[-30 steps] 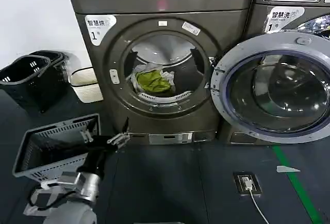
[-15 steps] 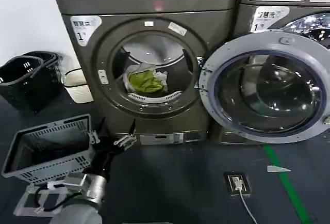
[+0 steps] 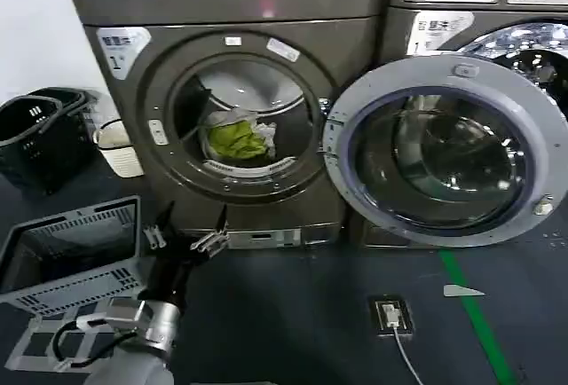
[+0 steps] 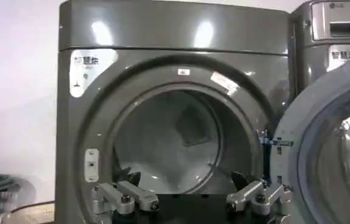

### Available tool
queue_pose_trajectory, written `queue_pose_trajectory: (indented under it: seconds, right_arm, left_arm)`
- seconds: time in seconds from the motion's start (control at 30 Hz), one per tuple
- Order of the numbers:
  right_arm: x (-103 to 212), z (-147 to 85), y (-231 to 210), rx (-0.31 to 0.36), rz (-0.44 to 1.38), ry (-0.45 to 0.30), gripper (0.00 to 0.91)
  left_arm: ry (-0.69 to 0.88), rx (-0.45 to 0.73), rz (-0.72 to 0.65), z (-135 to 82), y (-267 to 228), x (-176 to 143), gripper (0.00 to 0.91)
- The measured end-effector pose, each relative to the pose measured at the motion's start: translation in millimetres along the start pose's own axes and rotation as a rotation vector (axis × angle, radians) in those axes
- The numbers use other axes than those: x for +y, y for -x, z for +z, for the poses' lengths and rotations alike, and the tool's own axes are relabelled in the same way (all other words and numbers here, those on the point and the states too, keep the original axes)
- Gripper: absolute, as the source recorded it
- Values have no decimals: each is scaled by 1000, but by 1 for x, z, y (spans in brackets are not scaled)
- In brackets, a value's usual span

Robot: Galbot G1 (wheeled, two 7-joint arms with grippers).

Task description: Grasp the clothes from the dryer.

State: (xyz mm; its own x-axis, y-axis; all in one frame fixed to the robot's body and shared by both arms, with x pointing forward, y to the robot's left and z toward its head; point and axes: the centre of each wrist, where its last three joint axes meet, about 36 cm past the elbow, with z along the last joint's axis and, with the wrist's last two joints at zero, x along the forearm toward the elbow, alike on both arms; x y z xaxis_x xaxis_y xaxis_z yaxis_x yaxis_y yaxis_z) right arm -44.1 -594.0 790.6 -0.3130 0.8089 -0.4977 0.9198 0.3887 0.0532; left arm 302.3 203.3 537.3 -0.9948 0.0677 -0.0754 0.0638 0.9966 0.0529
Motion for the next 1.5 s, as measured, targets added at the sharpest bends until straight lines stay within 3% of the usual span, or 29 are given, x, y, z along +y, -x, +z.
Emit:
queue_pose_trajectory:
  seconds: [1.5]
  right_arm:
    - [2, 6, 0, -56, -54, 58, 907]
  left_arm:
    - [31, -5, -37, -3, -5, 10, 907]
